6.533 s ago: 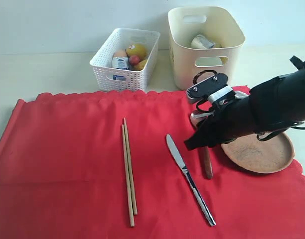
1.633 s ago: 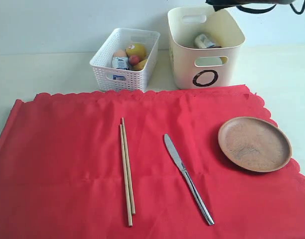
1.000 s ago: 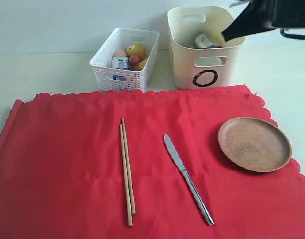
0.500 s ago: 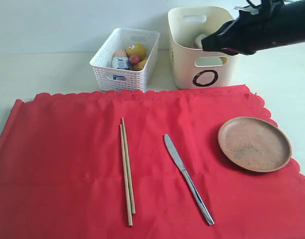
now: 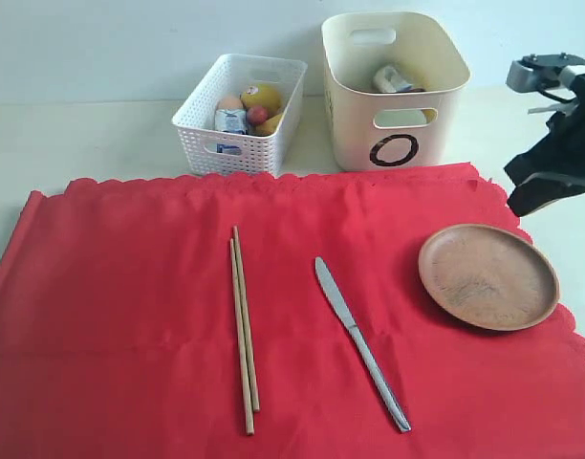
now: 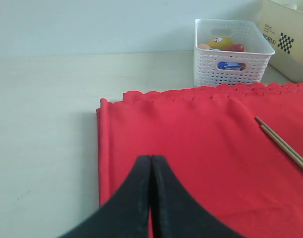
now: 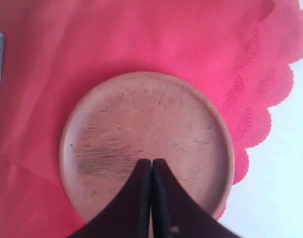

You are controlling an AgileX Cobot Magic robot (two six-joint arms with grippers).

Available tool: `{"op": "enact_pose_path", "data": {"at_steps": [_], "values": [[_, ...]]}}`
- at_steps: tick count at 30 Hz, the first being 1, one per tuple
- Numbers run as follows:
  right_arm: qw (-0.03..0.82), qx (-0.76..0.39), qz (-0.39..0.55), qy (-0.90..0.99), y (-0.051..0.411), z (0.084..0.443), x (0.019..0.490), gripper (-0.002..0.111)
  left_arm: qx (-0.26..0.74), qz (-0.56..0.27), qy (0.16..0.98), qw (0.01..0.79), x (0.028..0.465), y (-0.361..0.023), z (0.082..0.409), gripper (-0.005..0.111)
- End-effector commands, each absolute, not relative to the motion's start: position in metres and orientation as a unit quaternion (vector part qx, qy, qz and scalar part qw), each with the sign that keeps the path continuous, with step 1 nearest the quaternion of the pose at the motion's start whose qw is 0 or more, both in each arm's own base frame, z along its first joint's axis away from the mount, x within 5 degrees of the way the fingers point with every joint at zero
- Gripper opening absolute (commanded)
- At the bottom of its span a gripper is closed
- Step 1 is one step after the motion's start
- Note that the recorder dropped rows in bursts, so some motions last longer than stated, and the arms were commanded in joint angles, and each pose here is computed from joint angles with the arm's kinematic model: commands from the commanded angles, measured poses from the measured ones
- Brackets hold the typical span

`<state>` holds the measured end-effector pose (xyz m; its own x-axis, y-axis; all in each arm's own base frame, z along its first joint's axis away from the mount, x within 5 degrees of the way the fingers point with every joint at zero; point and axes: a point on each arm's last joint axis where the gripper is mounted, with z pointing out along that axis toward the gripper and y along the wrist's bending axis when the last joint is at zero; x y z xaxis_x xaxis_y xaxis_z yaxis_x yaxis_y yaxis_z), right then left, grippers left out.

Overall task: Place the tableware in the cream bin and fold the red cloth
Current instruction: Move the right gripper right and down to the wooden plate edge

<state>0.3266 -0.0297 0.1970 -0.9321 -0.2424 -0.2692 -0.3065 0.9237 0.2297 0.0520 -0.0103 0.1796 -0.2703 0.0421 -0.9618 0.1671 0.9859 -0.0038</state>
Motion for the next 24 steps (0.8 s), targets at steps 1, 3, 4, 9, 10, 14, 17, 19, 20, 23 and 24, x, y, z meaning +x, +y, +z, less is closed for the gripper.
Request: {"op": "enact_pose_path", "data": {"at_steps": [1,3,4,9,10,14,17,19,20,23,24], "values": [[0.122,-0.153,0.096,0.976,-0.039,0.189,0.333,0.000,0.066,-0.054,0.792,0.605,0.052,-0.010,0.181,0.000],[0.111,-0.168,0.078,0.976,-0.042,0.186,0.332,0.000,0.066,-0.054,0.792,0.605,0.052,-0.010,0.181,0.000],[0.105,-0.166,0.071,0.978,-0.044,0.185,0.331,0.000,0.066,-0.054,0.792,0.605,0.052,-0.010,0.181,0.000],[0.066,-0.120,0.041,0.990,-0.052,0.172,0.331,0.006,0.066,-0.054,0.792,0.605,0.052,-0.010,0.181,0.000],[0.060,-0.109,0.042,0.991,-0.052,0.169,0.331,0.010,0.066,-0.054,0.792,0.605,0.052,-0.010,0.181,0.000],[0.049,-0.100,0.045,0.993,-0.052,0.160,0.332,0.029,0.066,-0.054,0.792,0.605,0.052,-0.010,0.181,0.000],[0.041,-0.089,0.048,0.994,-0.052,0.152,0.334,0.039,0.066,-0.054,0.792,0.605,0.052,-0.010,0.181,0.000],[0.037,-0.087,0.049,0.994,-0.053,0.145,0.335,0.041,0.066,-0.054,0.792,0.605,0.052,-0.010,0.181,0.000],[0.036,-0.086,0.049,0.994,-0.053,0.143,0.336,0.041,0.066,-0.054,0.792,0.605,0.052,-0.010,0.181,0.000],[0.030,-0.084,0.051,0.995,-0.053,0.133,0.338,0.041,0.066,-0.054,0.792,0.605,0.052,-0.010,0.181,0.000],[0.028,-0.084,0.051,0.995,-0.054,0.130,0.339,0.041,0.066,-0.054,0.792,0.605,0.052,-0.010,0.181,0.000]]}}
